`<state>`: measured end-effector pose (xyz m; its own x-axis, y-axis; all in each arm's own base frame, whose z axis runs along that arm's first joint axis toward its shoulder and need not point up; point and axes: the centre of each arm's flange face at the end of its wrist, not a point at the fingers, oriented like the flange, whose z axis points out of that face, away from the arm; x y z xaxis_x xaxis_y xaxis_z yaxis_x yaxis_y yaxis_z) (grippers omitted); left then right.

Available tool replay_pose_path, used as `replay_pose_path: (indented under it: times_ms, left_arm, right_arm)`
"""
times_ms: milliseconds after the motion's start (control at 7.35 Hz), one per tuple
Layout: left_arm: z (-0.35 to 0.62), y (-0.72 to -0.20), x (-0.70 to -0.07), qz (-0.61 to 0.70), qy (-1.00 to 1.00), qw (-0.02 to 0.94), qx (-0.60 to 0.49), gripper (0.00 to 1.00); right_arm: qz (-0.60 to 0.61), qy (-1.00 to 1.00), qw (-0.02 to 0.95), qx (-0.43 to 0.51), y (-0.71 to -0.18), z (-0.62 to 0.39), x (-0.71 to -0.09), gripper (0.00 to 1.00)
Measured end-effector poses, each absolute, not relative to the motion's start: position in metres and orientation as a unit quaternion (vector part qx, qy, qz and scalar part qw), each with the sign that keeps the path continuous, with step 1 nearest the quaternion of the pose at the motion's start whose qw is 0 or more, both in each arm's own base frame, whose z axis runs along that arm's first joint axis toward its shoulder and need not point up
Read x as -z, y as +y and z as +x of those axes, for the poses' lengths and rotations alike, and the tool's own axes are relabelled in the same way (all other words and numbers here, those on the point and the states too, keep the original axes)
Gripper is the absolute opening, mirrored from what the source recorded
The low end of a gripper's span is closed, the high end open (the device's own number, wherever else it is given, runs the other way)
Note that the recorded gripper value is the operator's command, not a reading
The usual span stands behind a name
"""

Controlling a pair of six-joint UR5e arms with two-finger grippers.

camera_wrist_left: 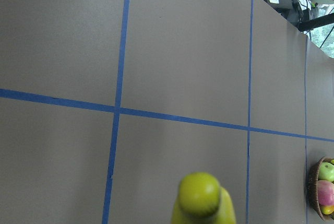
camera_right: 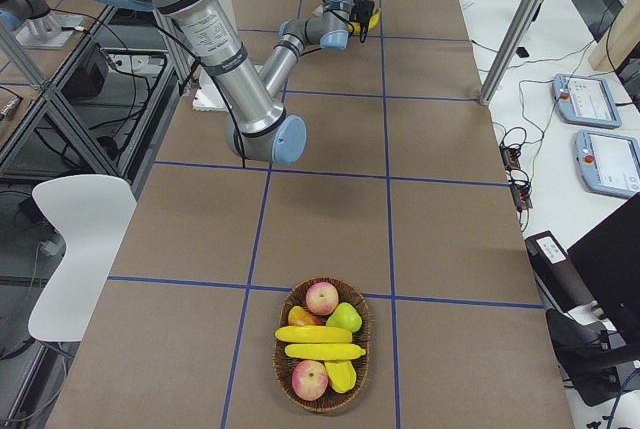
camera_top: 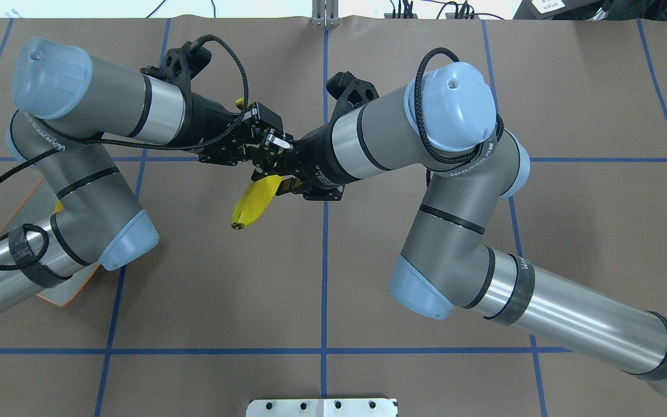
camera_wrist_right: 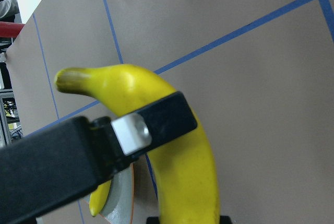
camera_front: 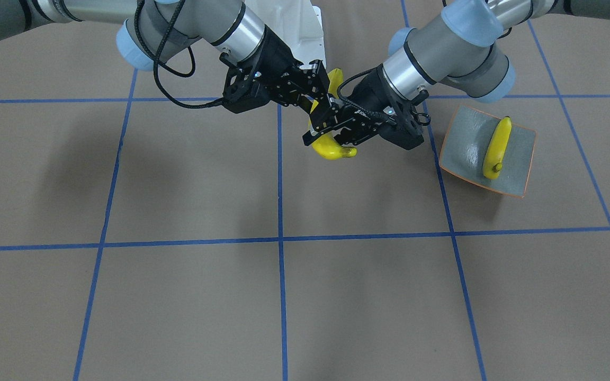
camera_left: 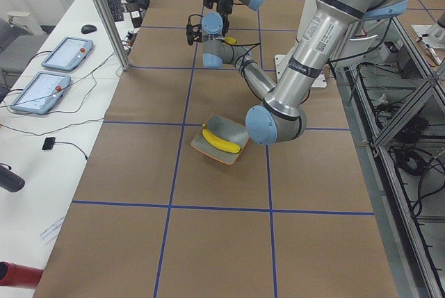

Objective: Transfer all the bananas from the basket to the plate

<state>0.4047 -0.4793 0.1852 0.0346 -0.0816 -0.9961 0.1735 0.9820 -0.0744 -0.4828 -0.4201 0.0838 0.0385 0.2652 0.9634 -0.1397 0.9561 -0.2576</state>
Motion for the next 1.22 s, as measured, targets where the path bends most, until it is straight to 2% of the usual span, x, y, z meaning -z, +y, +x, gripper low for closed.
replay_pose_path:
  times_ms: [136,272,408,817,1225]
  left_arm:
    - [0.405,-0.478,-0.184,0.032,0.690,0.718,0.090,0.00]
    - [0.404,-0.477,-0.183,0.031,0.691,0.717,0.089,0.00]
    - [0.404,-0.477,-0.182,0.030,0.691,0.716,0.088,0.00]
    - [0.405,-0.478,-0.190,0.026,0.685,0.722,0.091,0.00]
    - [0.384,-0.491,-0.247,0.020,0.646,0.759,0.074,0.00]
  right_arm:
    - [-0.045,-0.679,0.719,-0.141,-0.420,-0.483,-0.083,0.00]
    - [-0.044,-0.680,0.718,-0.141,-0.420,-0.483,-0.082,0.97]
    - [-0.042,-0.681,0.717,-0.143,-0.420,-0.482,-0.082,1.00]
    - [-0.034,-0.685,0.713,-0.145,-0.409,-0.463,-0.094,1.00]
    - [-0.024,-0.677,0.718,-0.160,-0.396,-0.428,-0.135,1.00]
